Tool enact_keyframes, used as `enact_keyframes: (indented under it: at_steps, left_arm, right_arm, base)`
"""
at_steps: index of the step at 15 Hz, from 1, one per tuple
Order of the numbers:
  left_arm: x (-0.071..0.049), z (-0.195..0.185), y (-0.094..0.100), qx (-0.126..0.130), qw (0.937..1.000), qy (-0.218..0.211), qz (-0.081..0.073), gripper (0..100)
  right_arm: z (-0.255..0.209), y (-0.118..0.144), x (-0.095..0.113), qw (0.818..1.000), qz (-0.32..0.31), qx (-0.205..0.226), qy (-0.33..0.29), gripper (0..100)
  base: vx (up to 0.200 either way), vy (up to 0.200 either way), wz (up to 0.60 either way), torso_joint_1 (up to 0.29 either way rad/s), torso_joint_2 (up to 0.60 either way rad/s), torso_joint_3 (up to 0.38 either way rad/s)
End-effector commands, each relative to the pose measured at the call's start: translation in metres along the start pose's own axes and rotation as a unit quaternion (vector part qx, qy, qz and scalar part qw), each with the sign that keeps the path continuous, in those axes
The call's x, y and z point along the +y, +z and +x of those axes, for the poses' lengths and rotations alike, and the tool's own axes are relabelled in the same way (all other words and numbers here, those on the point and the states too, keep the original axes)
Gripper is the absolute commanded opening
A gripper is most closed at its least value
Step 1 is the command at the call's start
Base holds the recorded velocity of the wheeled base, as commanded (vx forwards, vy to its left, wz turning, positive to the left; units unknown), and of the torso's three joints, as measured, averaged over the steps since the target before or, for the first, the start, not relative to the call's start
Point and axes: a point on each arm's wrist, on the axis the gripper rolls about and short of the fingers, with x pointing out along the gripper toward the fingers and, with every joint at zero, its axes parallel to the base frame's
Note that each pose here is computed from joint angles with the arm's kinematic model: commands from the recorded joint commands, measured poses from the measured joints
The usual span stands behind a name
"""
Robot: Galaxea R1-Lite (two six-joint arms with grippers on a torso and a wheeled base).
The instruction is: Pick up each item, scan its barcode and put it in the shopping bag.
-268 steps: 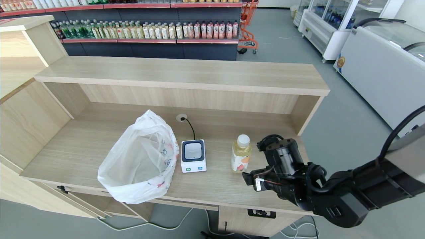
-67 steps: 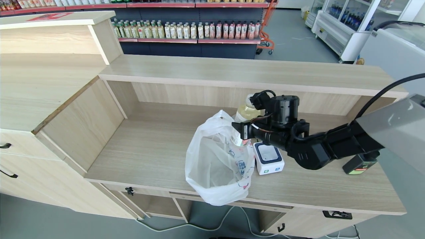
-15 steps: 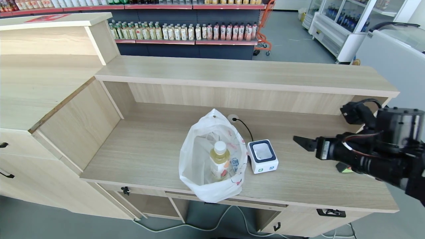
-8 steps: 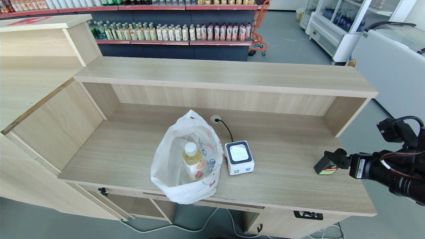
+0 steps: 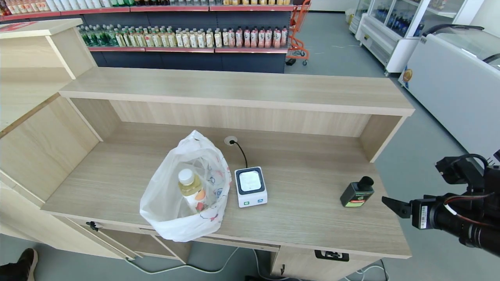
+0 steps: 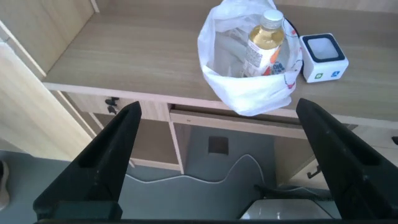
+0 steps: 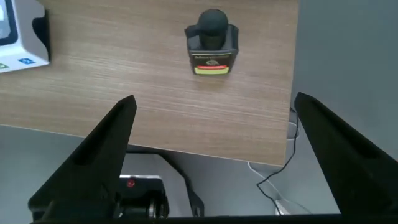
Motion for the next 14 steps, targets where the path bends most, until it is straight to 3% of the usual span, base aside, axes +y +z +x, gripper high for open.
enact_keyframes:
  at_steps: [1,6,9,14]
  left_arm:
    - [0.0,0.0,0.0,-0.001,1.0,0.0,0.0,100]
    - [0.0,0.0,0.0,0.0,1.0,0.0,0.0,100]
    - [0.0,0.0,0.0,0.0,1.0,0.0,0.0,100]
    - [0.0,0.0,0.0,0.0,1.0,0.0,0.0,100]
  right_arm:
    - [0.001,-0.003,0.0,1.0,-0.002,0.007,0.001,100]
    - [0.003,-0.012,0.001,0.999,-0.042,0.028,0.004,100]
    - [0.011,-0.021,-0.014,0.986,-0.144,0.068,-0.052,100]
    - [0.039,-0.021,-0.016,0.978,-0.162,0.1,-0.085,100]
  base:
    - [0.0,-0.2,0.0,-0.002,0.01,0.007]
    - [0.0,0.0,0.0,0.0,0.0,0.0]
    - [0.0,0.0,0.0,0.0,0.0,0.0]
    - [0.0,0.0,0.0,0.0,0.0,0.0]
